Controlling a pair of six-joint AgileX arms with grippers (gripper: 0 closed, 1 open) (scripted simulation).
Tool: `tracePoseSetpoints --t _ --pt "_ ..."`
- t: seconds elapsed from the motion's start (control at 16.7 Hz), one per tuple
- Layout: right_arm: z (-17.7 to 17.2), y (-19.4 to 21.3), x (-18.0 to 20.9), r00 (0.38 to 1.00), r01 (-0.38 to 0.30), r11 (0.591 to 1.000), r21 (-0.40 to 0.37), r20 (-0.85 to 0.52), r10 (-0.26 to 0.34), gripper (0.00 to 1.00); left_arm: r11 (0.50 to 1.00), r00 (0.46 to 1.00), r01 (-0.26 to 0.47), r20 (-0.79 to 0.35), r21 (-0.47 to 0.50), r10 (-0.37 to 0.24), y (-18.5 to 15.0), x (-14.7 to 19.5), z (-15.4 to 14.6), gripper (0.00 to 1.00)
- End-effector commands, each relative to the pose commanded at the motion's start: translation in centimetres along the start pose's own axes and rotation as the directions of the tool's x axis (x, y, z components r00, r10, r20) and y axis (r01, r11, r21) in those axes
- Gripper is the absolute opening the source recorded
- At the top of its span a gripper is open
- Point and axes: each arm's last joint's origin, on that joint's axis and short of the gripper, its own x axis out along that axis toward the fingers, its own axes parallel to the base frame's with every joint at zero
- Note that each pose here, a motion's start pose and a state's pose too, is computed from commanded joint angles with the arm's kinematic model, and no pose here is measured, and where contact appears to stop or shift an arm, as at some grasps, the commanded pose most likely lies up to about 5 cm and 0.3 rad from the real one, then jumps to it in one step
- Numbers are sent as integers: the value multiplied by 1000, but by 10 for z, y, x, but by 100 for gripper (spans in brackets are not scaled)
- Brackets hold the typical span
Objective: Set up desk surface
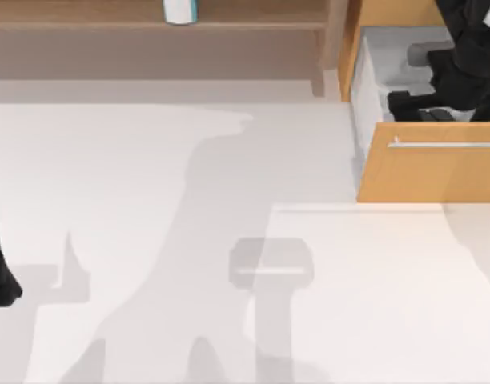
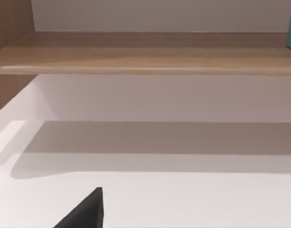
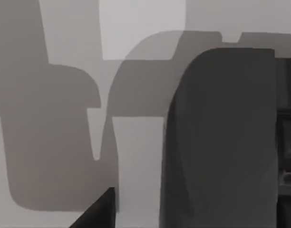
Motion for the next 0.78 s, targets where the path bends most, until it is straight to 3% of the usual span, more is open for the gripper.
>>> tracePoseSetpoints --t 0.6,0.78 --pt "0 0 0 1000 0 1000 0 0 0 2 1000 1000 0 0 0 0 0 0 0 100" --pt "0 0 0 1000 0 1000 0 0 0 0 1000 1000 0 0 0 0 0 0 0 100"
